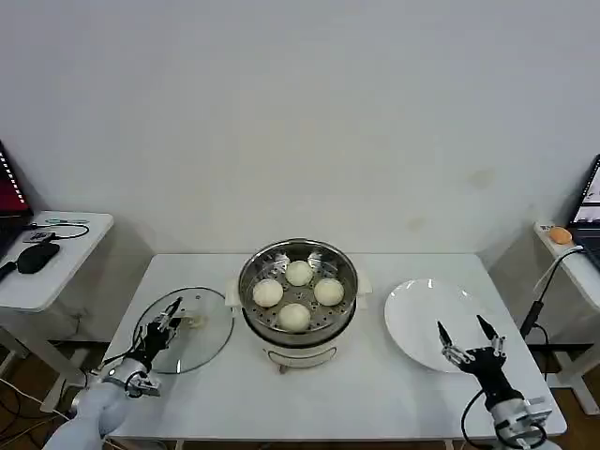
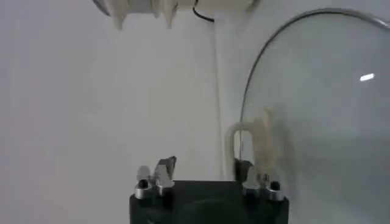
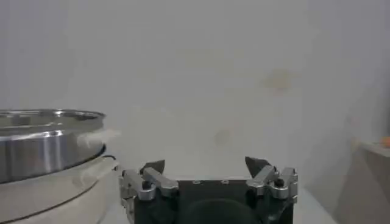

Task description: Take steamed baozi put them in steamer then cover it.

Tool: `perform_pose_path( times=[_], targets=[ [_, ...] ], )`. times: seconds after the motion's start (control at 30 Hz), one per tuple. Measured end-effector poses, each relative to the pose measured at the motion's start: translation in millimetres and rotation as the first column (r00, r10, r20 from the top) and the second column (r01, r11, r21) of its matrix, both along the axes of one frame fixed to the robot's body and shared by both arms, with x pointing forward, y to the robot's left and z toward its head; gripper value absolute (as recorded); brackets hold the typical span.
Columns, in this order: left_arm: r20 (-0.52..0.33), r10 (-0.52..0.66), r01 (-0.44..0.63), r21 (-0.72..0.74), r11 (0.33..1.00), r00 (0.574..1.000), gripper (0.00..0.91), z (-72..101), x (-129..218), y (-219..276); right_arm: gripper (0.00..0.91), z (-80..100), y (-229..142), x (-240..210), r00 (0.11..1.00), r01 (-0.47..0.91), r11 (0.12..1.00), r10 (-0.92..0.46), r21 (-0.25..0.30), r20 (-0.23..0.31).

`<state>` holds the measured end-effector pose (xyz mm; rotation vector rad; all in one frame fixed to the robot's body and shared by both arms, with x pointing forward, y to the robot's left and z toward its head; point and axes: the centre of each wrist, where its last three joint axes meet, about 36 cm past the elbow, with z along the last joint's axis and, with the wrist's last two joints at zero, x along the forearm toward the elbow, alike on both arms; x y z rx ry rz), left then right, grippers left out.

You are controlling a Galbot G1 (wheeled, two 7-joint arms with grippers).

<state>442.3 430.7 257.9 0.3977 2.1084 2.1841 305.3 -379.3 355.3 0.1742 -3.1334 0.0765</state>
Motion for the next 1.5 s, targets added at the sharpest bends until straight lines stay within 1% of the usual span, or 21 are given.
perform_pose_path(
  times=[0.2, 0.4, 0.63, 0.73, 0.83, 1.07, 1.17, 1.33, 1.5],
  targets=[
    [-0.006, -0.003, 0.003, -0.004, 1.000, 1.000, 0.000, -4.6, -3, -2, 0.907, 1.5, -4, -1, 1.000, 0.006, 1.000, -0.006, -0.009, 0.005],
    [0.012, 0.000, 0.000, -0.012, 1.000, 1.000, 0.000, -5.3, -5, -3, 0.907, 0.4, -5, -2, 1.000, 0.008, 1.000, -0.008, -0.011, 0.004],
    [0.044, 0.015, -0.014, -0.026, 1.000, 0.999, 0.000, 4.0, -3, 0, 0.907, 0.6, -5, -2, 1.000, 0.005, 1.000, -0.005, -0.014, 0.005],
    [0.063, 0.022, -0.020, -0.024, 0.999, 0.998, 0.000, 13.2, -2, 5, 0.907, 0.8, -5, -2, 1.000, 0.003, 1.000, -0.003, -0.013, 0.007],
    [0.089, 0.023, -0.022, -0.020, 1.000, 0.996, 0.000, 25.9, 2, 10, 0.907, 1.0, -3, -1, 1.000, -0.001, 1.000, 0.001, -0.011, 0.009],
    [0.136, 0.030, -0.028, -0.017, 0.999, 0.990, 0.000, 57.7, 10, 20, 0.907, 3.5, -3, -3, 1.000, -0.007, 1.000, 0.007, -0.015, 0.014],
    [0.155, 0.031, -0.030, -0.014, 0.999, 0.987, 0.000, 74.0, 13, 24, 0.907, 3.9, -3, -3, 1.000, -0.009, 1.000, 0.009, -0.017, 0.014],
    [0.171, 0.030, -0.030, -0.002, 1.000, 0.985, 0.000, 98.7, 18, 28, 0.907, 4.2, 0, -3, 1.000, -0.015, 1.000, 0.016, -0.015, 0.017],
    [0.167, 0.018, -0.019, 0.008, 1.000, 0.986, 0.000, 116.1, 19, 25, 0.907, 4.1, 1, -3, 1.000, -0.018, 1.000, 0.018, -0.017, 0.018]
  ],
)
